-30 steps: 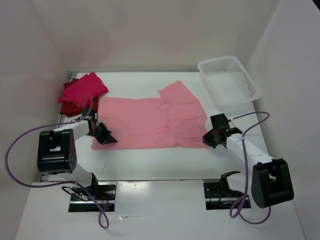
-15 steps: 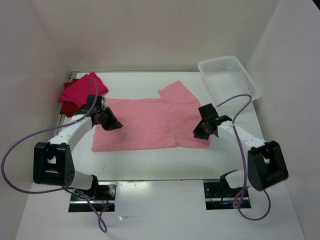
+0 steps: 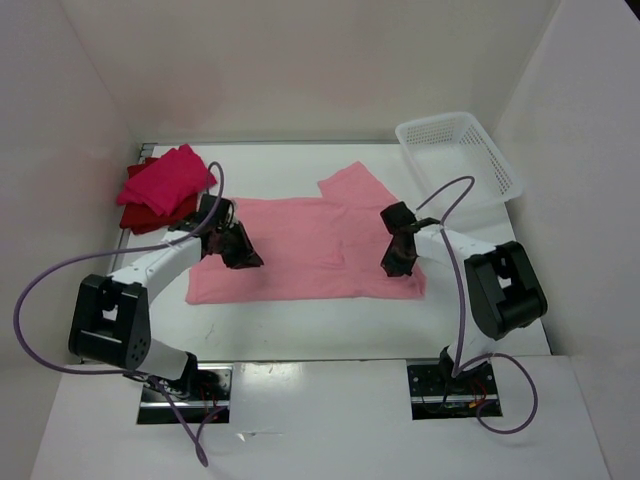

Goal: Fold and stack the t-shirts
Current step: Fold the flattened tshirt in 1/3 of the way

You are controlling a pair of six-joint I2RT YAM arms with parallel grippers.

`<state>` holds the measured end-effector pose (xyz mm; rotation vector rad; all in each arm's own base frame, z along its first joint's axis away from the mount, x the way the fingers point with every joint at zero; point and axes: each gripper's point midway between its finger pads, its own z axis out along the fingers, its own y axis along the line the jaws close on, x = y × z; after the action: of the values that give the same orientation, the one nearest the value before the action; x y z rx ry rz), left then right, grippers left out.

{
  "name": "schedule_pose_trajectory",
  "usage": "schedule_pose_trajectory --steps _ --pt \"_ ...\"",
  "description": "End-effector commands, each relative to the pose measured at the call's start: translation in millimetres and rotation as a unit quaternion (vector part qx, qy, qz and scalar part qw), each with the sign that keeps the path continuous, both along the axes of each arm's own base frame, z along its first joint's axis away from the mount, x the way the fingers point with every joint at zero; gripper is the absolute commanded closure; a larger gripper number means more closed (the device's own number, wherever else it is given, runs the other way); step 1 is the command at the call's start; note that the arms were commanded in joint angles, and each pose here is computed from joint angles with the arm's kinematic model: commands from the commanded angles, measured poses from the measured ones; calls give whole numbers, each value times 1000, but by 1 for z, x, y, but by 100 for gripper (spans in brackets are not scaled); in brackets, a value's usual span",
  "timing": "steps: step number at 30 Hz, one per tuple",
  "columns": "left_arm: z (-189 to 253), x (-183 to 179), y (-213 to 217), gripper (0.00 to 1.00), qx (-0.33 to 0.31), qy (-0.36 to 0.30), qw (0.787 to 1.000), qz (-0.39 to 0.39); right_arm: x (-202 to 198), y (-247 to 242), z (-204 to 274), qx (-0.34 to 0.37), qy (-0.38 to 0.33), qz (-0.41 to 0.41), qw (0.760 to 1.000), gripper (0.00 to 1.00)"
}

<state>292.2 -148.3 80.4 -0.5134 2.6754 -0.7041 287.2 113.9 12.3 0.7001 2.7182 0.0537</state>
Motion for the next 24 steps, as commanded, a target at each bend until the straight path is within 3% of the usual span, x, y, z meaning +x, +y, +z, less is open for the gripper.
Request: schedule_pose_trajectory --steps 1,7,12,14,16,20,24 --pt "9 -2 12 80 1 -9 1000 11 -36 -22 -5 -39 42 -23 998 100" --pt "9 -9 40 78 17 -5 999 34 -63 -14 -6 -18 54 -66 996 100" --pt "-6 -20 47 76 16 20 999 25 -32 -29 43 11 -42 -103 994 100" --pt "-12 -25 35 78 9 29 1000 4 -8 -17 68 49 -96 -80 991 100" --pt "-21 -31 19 87 11 48 999 -20 3 17 82 85 -117 -37 989 100" --pt "-29 -35 -2 94 20 49 997 -48 1 91 56 113 -89 67 987 100" --pt "-38 -36 -3 94 26 62 997 -47 -14 147 37 129 -63 132 981 100"
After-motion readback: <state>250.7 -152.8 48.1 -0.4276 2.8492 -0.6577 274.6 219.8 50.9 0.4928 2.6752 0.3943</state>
